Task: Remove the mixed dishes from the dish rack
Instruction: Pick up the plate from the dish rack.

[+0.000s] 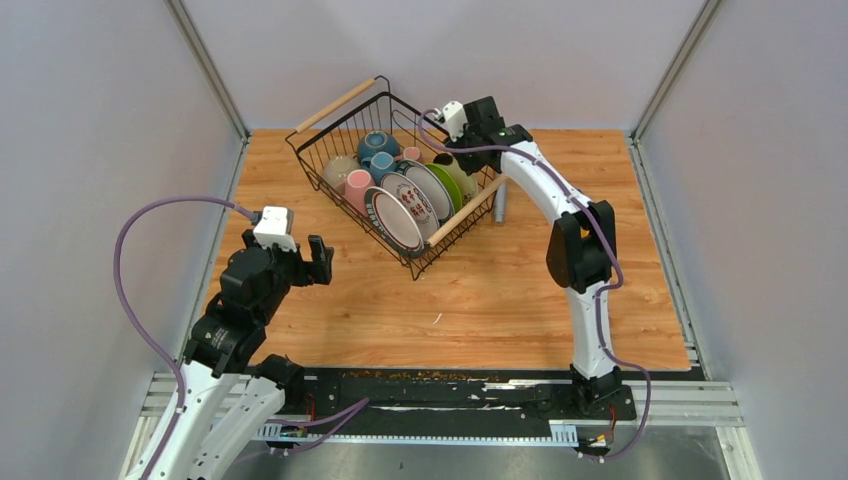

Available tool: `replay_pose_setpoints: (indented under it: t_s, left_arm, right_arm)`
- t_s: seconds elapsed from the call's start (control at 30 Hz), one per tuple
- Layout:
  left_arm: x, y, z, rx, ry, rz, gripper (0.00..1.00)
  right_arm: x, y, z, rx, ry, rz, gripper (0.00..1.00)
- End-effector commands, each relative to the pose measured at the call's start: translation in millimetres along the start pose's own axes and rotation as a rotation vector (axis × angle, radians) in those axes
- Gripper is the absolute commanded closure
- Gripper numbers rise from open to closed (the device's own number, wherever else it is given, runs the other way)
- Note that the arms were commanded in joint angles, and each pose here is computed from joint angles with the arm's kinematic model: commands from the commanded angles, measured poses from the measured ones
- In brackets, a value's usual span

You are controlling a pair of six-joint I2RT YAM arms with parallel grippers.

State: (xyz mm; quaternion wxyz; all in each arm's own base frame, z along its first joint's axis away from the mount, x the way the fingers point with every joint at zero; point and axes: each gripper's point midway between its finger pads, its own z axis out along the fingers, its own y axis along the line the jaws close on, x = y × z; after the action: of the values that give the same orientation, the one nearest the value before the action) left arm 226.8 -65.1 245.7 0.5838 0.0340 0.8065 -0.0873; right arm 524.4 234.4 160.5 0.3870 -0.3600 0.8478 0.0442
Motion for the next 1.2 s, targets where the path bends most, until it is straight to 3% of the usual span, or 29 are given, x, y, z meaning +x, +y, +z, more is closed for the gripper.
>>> replay_pose_setpoints:
  t_s: [0.0,0.3,0.73,1.17]
  left_arm:
    - [-8,-1,-1,0.005,-0.024,0.014,0.00]
    - [-9,-1,-3,0.005,-0.029,0.013,0.00]
    - [-11,1,-5,-0.003,-0.045,0.010,0.00]
    - [-15,-3,-10,0.026,-0.069,0.006,0.00]
  right_arm:
    - [-12,-9,3,0.102,0.001,-0.072,0.75]
    - [-15,-1,1,0.171,0.020,-0.145,1.00]
    - [-50,6,-41,0.299,-0.026,-0.234,1.00]
    - [-85,11,-106,0.424,-0.111,-0.211,1.00]
